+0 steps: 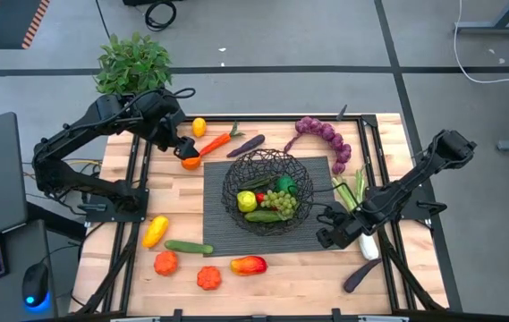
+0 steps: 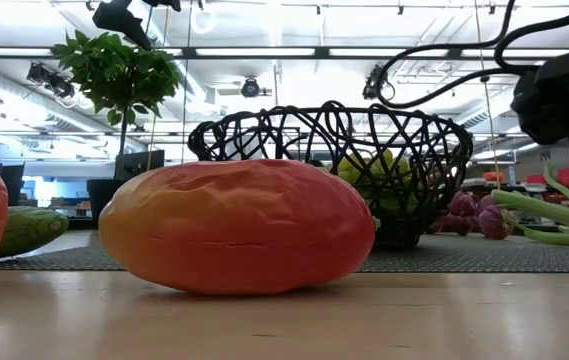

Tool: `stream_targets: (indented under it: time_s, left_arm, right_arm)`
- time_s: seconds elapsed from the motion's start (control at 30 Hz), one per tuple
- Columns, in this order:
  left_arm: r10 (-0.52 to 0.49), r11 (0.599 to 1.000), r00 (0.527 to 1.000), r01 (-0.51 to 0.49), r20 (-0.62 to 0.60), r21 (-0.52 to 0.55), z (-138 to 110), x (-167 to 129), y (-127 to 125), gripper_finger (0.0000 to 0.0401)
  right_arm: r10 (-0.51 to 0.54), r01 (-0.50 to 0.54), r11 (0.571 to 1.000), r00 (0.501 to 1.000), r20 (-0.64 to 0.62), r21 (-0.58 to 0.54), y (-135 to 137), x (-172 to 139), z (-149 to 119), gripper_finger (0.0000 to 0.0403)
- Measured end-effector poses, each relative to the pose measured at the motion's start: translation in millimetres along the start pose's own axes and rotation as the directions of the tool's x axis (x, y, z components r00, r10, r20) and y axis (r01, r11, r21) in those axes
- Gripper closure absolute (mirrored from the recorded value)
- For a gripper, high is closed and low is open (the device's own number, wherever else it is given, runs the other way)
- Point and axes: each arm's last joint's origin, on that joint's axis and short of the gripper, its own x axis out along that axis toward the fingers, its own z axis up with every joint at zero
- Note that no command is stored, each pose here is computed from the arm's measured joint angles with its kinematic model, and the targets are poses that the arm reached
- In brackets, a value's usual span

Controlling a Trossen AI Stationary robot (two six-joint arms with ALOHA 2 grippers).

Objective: Build produce basket
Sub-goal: Adjust the black mat

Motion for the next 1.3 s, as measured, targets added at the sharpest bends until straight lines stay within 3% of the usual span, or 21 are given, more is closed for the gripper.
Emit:
stream_targets:
  time_s: [0.33,0.9,1.3]
  left_arm:
    - [0.0,1.0,1.0,0.0,0.0,0.0,0,0,0,0.0001]
    - [0.0,1.0,1.0,0.0,0.0,-0.002,0,0,0,0.0001]
    - [0.0,1.0,1.0,0.0,0.0,-0.001,0,0,0,0.0001]
  right_arm:
    - [0.008,-0.01,1.0,0.998,0.061,0.021,-1,1,-6,0.0055]
    - [0.055,-0.056,0.998,0.998,0.021,0.016,10,23,-21,0.0055]
    - [0.009,-0.009,1.0,1.0,-0.002,-0.008,6,24,-21,0.0055]
